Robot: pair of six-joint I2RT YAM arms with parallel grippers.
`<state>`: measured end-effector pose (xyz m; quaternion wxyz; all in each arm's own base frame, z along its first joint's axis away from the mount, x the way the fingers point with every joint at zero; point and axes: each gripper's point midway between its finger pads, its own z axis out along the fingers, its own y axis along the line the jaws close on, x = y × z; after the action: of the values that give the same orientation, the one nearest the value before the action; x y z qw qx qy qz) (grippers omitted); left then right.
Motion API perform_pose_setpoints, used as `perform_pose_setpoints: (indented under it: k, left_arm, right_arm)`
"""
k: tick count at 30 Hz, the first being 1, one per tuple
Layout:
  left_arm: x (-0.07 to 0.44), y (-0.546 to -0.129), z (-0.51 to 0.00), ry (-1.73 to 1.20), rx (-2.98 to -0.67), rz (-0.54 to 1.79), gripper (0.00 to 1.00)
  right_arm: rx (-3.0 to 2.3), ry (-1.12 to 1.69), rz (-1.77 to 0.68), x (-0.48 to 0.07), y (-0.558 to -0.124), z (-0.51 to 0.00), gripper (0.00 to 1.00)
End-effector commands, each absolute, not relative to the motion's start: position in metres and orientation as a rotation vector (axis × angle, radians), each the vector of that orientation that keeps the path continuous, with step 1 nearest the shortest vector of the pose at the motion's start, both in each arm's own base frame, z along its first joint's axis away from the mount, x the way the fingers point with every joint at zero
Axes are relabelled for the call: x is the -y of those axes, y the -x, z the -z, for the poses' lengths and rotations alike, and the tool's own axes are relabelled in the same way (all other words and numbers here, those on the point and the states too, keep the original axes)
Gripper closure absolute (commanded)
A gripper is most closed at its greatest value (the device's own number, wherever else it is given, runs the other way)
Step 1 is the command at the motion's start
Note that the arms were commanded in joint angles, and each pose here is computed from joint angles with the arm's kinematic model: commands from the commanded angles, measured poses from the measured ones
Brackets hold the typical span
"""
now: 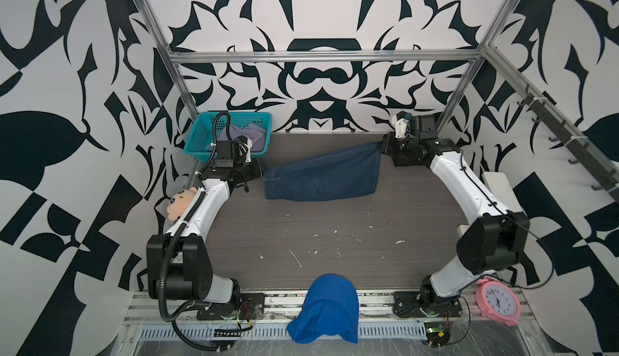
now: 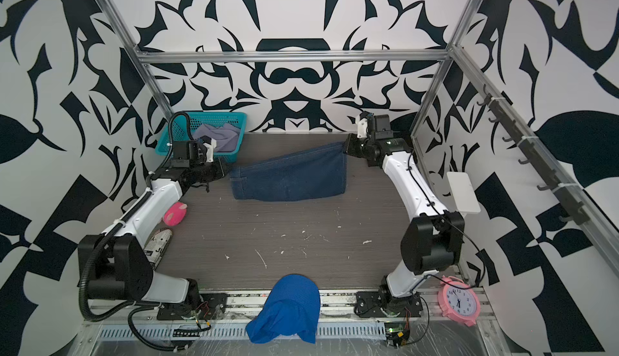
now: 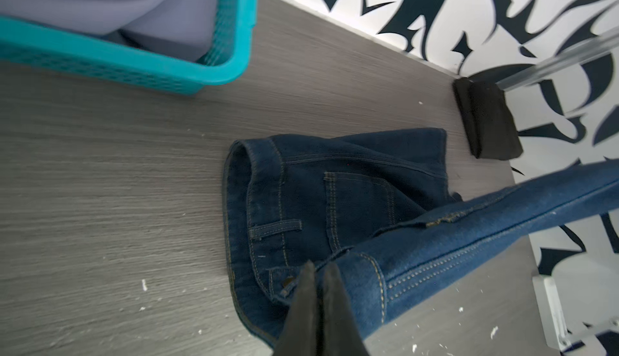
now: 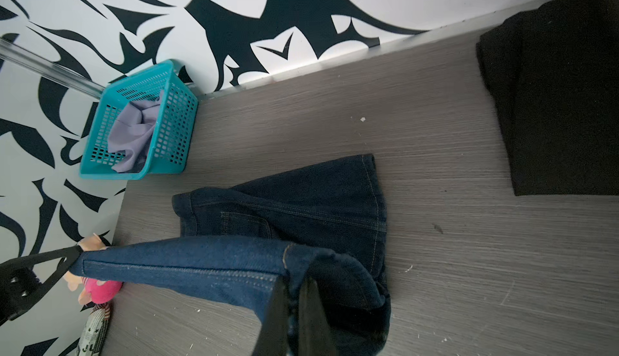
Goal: Fold and stack the skirts
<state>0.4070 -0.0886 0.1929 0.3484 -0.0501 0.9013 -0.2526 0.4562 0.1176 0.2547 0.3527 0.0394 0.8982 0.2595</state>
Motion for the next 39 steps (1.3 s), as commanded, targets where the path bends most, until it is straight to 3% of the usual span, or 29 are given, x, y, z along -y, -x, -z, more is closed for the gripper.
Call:
perform_pose_setpoints:
  k: [1, 11, 21, 39]
  left_arm:
    - [0.067, -0.420, -0.189, 0.211, -2.308, 0.597, 1.00]
    - [0.054, -0.432, -0.177, 0.261, -2.312, 0.617, 1.00]
    - [0.043, -0.453, -0.150, 0.302, -2.376, 0.610, 1.00]
    - [0.043, -0.484, -0.114, 0.299, -2.534, 0.609, 1.00]
  right_arm:
    - [-2.163, -0.086, -0.660, -0.113, -0.474, -0.310, 1.00]
    - [-2.115, -0.052, -0.679, -0.130, -0.508, -0.320, 1.00]
    - [-2.183, -0.074, -0.637, -0.135, -0.558, -0.261, 1.00]
    - [-2.297, -0.128, -0.554, -0.112, -0.590, -0.194, 1.00]
